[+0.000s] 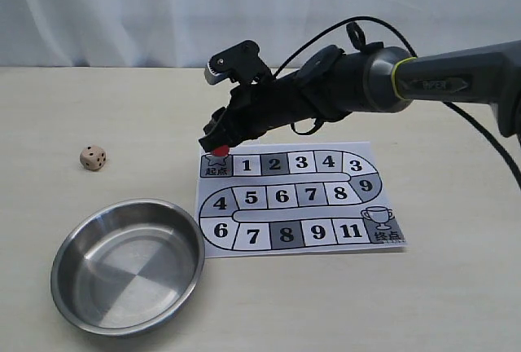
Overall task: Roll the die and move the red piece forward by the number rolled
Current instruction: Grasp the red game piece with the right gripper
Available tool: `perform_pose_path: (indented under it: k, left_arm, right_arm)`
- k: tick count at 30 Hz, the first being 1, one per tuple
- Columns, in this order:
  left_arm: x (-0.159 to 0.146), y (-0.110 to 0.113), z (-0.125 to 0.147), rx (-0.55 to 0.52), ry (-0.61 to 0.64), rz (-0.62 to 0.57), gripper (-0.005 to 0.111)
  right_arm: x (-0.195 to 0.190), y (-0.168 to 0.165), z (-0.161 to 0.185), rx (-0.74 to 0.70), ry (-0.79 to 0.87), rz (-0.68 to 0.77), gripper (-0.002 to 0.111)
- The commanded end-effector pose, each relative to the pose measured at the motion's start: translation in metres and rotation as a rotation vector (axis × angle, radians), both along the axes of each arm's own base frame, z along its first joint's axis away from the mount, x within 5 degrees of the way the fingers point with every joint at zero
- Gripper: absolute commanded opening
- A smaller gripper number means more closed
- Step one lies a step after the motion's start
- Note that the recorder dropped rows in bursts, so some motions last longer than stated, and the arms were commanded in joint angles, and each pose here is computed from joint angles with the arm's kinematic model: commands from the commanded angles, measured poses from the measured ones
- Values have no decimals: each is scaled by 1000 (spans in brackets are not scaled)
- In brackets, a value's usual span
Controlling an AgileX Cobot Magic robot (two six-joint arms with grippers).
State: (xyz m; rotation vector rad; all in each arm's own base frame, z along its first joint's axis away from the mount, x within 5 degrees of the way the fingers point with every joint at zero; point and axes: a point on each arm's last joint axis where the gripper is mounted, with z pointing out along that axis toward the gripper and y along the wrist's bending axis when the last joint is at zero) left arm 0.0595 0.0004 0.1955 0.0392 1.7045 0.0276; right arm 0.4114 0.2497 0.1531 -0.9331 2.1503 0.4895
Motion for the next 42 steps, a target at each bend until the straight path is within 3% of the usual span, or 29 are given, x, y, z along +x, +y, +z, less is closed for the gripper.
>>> perform_pose_path:
  k: [1,9,18,26,35,42]
  left_arm:
    - [0,0,0,-5,-9,1,0]
    - [0,0,0,-5,-9,1,0]
    - [0,0,0,-5,-9,1,0]
    - [0,0,0,-5,-9,1,0]
    - [0,0,0,-5,-9,1,0]
    - [0,0,0,-5,-9,1,0]
  right_arm:
    - [-2,-1,19,23,-8,14,4]
    - [1,-19,16,-93,19,-20,4]
    - [9,-49,5,-69,85,-103,4]
    - [9,-40,-12,5,88,-71,4]
    - [9,-39,-42,-20,145,-54,4]
    - [9,-39,-30,-11,119,-51,4]
